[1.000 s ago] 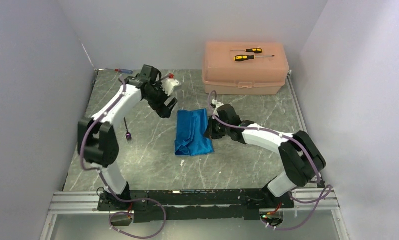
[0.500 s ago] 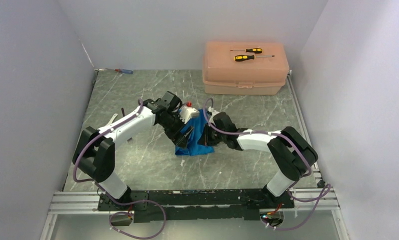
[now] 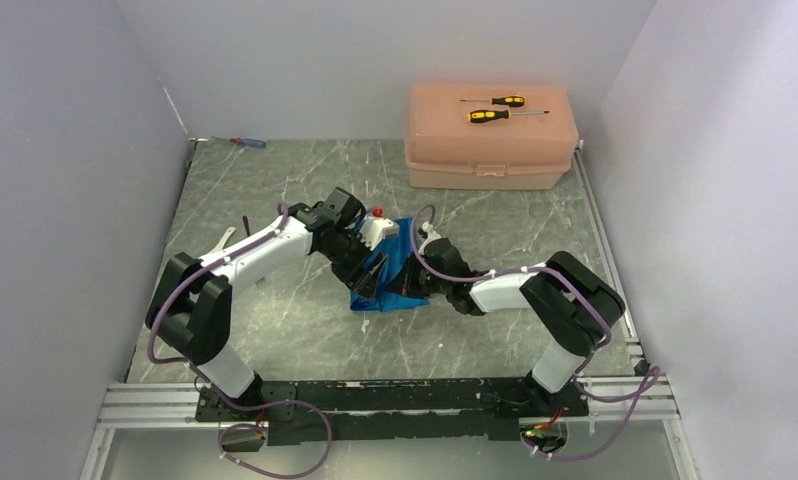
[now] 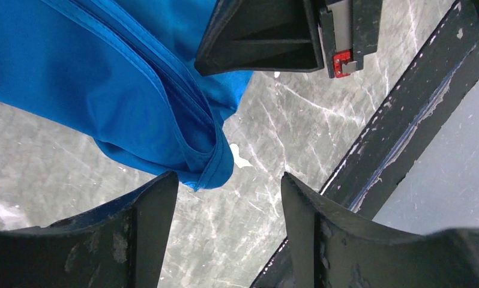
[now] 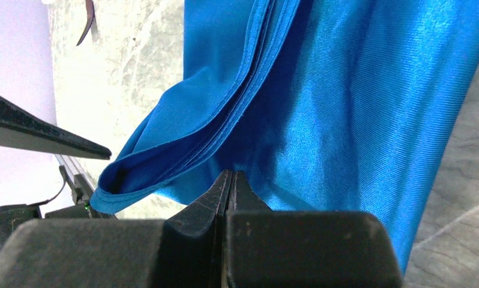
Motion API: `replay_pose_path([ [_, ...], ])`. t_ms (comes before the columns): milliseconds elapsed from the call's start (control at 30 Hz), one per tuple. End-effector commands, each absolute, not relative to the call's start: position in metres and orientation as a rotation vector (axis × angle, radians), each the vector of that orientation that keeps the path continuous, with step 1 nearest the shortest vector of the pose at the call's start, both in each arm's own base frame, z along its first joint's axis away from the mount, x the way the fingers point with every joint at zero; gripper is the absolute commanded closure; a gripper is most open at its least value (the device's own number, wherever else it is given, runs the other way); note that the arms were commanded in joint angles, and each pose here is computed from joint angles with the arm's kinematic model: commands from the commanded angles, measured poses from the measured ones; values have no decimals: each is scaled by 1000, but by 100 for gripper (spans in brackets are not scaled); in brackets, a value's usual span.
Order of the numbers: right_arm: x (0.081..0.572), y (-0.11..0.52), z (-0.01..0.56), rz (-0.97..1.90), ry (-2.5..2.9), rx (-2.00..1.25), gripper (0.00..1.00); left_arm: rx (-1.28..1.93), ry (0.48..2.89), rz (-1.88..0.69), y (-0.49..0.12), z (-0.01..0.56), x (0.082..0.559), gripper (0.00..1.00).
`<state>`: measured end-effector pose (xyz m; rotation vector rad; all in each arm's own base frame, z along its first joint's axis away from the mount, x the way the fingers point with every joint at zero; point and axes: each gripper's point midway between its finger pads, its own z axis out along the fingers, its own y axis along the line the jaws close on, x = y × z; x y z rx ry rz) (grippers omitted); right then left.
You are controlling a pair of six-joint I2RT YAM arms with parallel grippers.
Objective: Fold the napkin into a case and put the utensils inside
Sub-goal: Smooth out the 2/3-rectangle-folded napkin at the center of the board.
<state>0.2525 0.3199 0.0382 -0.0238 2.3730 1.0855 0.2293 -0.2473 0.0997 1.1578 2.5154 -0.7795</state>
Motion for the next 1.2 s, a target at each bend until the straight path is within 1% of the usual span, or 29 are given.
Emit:
replay_pose_path([
  [0,261,335,48,1161,2323,42,100,1191,2495,-809,-250,97,223,33],
  [267,252,342,43,1189,2343,93,100,1281,2443,-737,-252,86,228,44],
  [333,251,344,41,1202,2338,109,100,1294,2432,-717,-253,83,231,47],
  [400,249,349,42,1227,2321,119,100,1301,2421,-702,-253,81,235,53],
  [467,247,352,40,1232,2317,131,100,1315,2410,-686,-254,79,236,55],
  [567,242,356,34,1242,2322,154,100,1338,2398,-661,-253,77,234,53],
  [700,238,360,32,1270,2307,170,100,1374,2379,-653,-252,76,226,46],
  [833,236,363,32,1282,2294,177,100,1420,2368,-606,-247,68,220,37],
  [933,235,363,33,1283,2286,177,100,1440,2353,-553,-244,65,221,34],
  [1033,234,363,35,1277,2276,176,100,1442,2341,-483,-238,64,227,35],
  [1133,234,364,37,1274,2272,165,100,1441,2334,-461,-237,65,229,43],
  [1167,233,366,38,1273,2269,151,100,1440,2333,-458,-238,66,230,47],
])
